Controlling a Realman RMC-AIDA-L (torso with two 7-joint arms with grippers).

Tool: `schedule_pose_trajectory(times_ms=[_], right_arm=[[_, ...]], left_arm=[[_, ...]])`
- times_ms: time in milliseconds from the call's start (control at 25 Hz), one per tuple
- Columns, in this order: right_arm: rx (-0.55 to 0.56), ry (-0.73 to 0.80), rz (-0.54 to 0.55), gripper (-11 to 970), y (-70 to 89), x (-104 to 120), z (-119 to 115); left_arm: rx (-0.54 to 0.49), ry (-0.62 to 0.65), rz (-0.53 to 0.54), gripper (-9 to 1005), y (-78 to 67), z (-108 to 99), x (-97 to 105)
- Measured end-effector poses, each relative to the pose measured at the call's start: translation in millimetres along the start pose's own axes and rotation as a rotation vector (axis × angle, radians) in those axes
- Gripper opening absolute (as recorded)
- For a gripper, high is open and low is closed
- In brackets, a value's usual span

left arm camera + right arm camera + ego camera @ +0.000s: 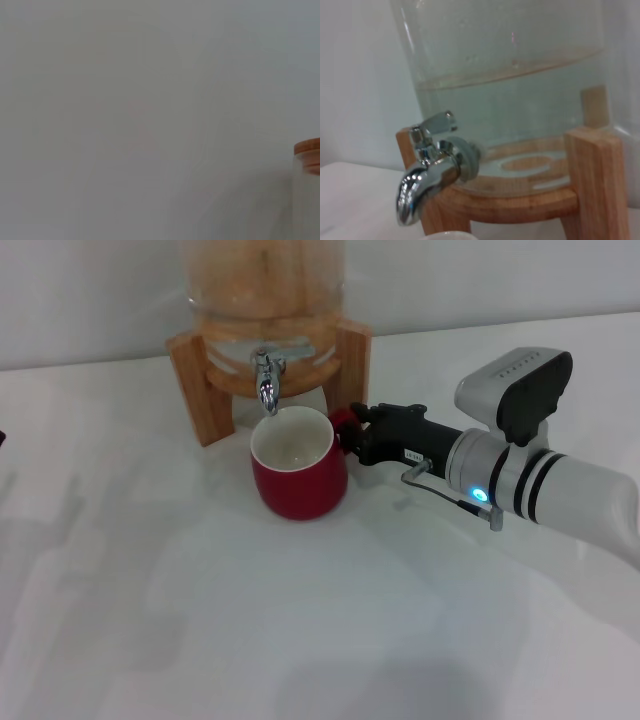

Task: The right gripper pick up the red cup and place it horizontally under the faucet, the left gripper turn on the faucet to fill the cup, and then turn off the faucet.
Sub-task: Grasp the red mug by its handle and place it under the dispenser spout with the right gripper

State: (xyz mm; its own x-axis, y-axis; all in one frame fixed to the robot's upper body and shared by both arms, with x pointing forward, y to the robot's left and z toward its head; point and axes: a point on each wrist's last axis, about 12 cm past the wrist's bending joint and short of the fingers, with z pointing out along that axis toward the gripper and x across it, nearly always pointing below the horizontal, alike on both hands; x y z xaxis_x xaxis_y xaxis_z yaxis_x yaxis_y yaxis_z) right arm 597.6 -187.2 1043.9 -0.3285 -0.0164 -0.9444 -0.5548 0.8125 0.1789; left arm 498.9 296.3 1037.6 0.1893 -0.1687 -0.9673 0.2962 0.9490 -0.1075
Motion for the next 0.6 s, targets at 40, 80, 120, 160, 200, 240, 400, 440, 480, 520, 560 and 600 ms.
schedule_pose_trajectory(times_ms=[40, 80, 120, 160, 200, 240, 400, 440, 480, 520, 560, 600], right_arm=[[-0.003, -0.002, 0.0, 296, 0.8, -0.7, 0.5], [-0.005, -0.004, 0.0, 296, 1.3, -1.1, 0.8], [-0.006, -0.005, 0.0, 296, 1.7, -1.4, 1.0], [-0.008, -0.006, -0.001, 296, 2.1, -1.9, 1.4], [-0.008, -0.006, -0.001, 296, 2.1, -1.9, 1.4], [-0.008, -0.006, -0.001, 296, 2.2, -2.0, 1.5], [-0.007, -0.006, 0.001, 296, 2.5, -2.6, 2.0], [-0.007, -0.006, 0.001, 296, 2.8, -2.8, 2.3], [-0.007, -0.004, 0.001, 296, 3.0, -2.7, 2.4], [-0.007, -0.002, 0.001, 296, 3.3, -2.5, 2.6], [-0.007, -0.001, 0.004, 296, 3.8, -2.0, 2.7], [-0.009, 0.0, 0.007, 296, 4.5, -1.8, 3.0]], left_arm=[[0.002, 0.001, 0.0, 848, -0.2, 0.0, 0.1], [0.003, 0.001, 0.001, 848, -0.3, 0.0, 0.1], [0.003, 0.001, 0.001, 848, -0.3, 0.0, 0.1], [0.004, 0.002, 0.001, 848, -0.5, 0.0, 0.2], [0.004, 0.002, 0.001, 848, -0.5, 0.0, 0.2], [0.005, 0.002, 0.001, 848, -0.5, 0.0, 0.2], [0.005, 0.002, 0.001, 848, -0.6, 0.0, 0.3], [0.006, 0.002, 0.001, 848, -0.6, 0.0, 0.3], [0.006, 0.002, 0.001, 848, -0.6, 0.0, 0.3], [0.006, 0.002, 0.001, 848, -0.7, 0.0, 0.3], [0.006, 0.002, 0.001, 848, -0.7, 0.2, 0.2], [0.007, 0.002, 0.001, 848, -0.8, 0.3, 0.2]])
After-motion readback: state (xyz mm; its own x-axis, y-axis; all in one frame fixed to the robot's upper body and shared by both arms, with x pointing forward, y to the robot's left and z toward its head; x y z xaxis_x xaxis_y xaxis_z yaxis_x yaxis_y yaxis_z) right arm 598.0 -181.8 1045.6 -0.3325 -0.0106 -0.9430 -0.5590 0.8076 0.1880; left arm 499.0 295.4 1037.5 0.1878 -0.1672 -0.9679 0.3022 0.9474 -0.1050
